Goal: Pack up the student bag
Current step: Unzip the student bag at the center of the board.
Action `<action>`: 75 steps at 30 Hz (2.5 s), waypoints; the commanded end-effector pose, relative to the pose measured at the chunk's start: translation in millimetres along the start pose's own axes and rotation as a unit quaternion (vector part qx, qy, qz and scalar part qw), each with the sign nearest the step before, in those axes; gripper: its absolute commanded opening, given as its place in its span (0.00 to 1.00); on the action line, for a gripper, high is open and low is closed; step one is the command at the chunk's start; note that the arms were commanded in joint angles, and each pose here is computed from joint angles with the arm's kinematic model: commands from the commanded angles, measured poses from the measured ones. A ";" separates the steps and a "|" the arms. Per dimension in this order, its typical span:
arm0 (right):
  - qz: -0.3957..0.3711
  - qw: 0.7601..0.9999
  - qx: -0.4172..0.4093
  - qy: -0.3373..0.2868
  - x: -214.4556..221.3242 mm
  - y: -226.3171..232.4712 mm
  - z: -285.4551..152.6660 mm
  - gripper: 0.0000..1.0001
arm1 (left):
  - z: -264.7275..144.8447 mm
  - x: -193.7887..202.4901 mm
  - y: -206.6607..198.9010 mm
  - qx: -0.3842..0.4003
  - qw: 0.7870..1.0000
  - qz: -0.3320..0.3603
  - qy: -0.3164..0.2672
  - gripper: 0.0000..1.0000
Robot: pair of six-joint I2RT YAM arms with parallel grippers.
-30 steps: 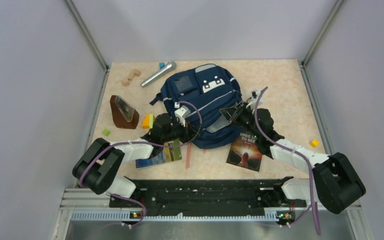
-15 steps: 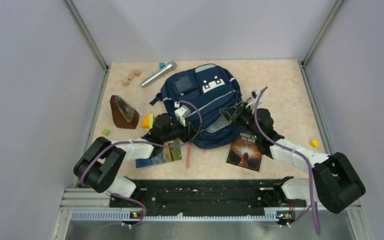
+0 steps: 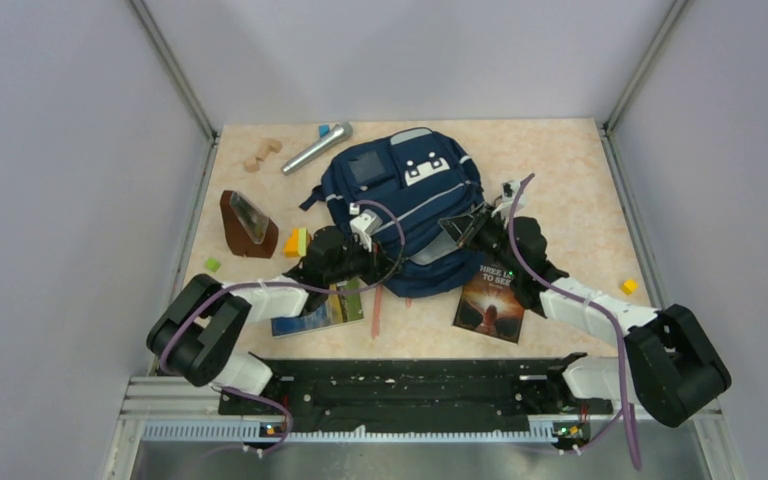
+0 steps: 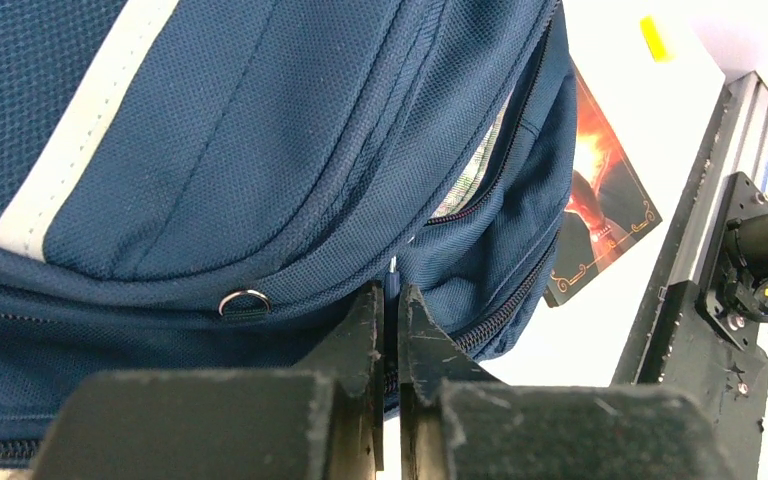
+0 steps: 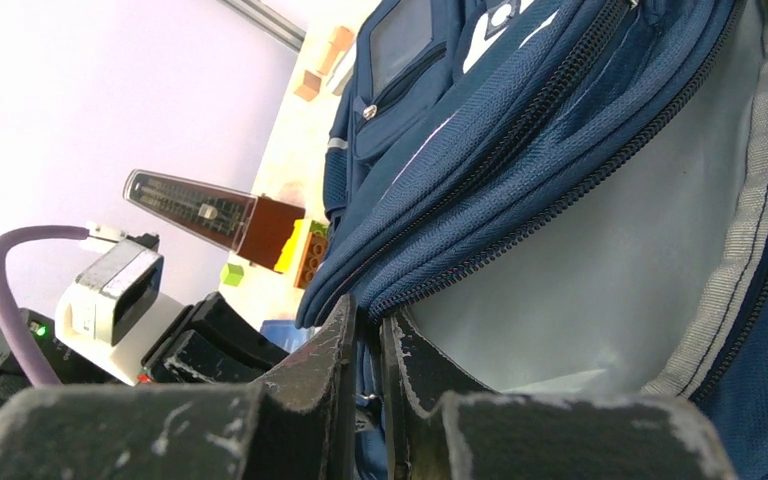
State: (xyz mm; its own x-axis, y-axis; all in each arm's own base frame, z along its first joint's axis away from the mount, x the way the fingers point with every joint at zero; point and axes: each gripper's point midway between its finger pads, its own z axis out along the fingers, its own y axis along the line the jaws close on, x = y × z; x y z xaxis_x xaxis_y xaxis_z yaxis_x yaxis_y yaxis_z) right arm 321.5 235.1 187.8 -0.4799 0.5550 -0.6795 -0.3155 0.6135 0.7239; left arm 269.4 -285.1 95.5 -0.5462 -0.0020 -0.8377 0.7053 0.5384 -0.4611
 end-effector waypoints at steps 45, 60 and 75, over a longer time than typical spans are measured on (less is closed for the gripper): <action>-0.032 0.994 -0.068 -0.082 -65.1 57.6 -25.8 0.00 | -77.7 -115.6 167.6 -0.374 0.916 -0.027 -0.146 0.00; -0.025 0.994 -0.076 -0.074 -60.7 58.1 -20.5 0.00 | -60.2 -129.6 161.7 -0.332 0.937 0.019 -0.111 0.21; -0.047 0.996 -0.046 -0.067 -59.7 46.7 -14.2 0.00 | -26.4 -134.1 -35.7 -0.076 0.962 0.232 -0.122 0.91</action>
State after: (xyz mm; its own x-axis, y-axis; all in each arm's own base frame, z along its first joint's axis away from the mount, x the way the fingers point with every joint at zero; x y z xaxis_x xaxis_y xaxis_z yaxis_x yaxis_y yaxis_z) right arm 308.1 223.1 208.3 -0.4531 0.5369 -0.7116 -0.3437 0.6313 0.6952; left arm 325.1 -246.4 232.8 -0.1334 -0.0187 -0.9909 0.6629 0.7416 -0.1032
